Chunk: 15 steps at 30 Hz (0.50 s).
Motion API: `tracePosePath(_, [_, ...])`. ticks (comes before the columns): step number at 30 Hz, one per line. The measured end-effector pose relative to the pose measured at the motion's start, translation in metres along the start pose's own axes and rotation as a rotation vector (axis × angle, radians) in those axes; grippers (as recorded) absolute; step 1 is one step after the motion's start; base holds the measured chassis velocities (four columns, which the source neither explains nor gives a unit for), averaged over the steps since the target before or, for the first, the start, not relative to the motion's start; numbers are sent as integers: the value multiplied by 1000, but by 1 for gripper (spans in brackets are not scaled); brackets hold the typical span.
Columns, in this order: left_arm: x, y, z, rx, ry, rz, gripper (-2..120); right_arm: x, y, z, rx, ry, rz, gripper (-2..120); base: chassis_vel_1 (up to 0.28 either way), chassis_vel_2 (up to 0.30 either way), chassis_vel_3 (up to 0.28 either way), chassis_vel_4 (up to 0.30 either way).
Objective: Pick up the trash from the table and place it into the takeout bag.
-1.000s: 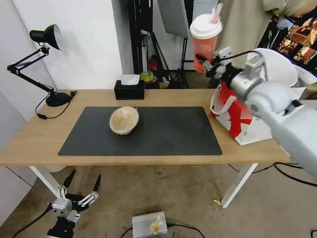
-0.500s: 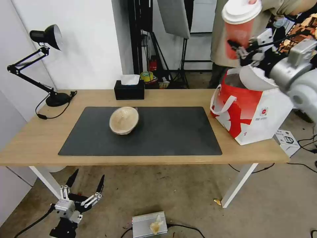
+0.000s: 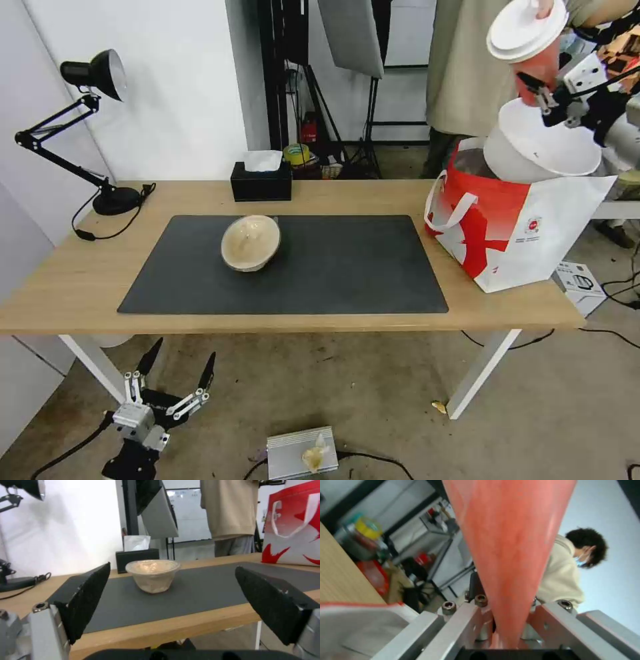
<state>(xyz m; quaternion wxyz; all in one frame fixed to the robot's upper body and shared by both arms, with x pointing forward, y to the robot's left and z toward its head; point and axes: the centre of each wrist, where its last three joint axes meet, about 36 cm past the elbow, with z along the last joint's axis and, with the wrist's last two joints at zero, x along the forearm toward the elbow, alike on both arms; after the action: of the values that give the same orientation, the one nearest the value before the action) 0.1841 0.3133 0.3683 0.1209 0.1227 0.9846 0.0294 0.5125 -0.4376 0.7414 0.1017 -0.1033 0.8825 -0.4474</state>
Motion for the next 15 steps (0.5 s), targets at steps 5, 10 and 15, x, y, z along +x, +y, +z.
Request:
tracePosePath(5, [-1, -3, 1, 4, -12, 26, 100, -3, -6, 19, 118, 25, 13, 3, 0, 0, 0, 0])
tracePosePath(10, [-1, -3, 2, 6, -13, 31, 100, -10, -5, 34, 185, 36, 10, 3, 0, 0, 0, 0])
tracePosePath(15, [-1, -4, 2, 9, -13, 36, 100, -17, -1, 43, 251, 39, -4, 3, 0, 0, 0, 0])
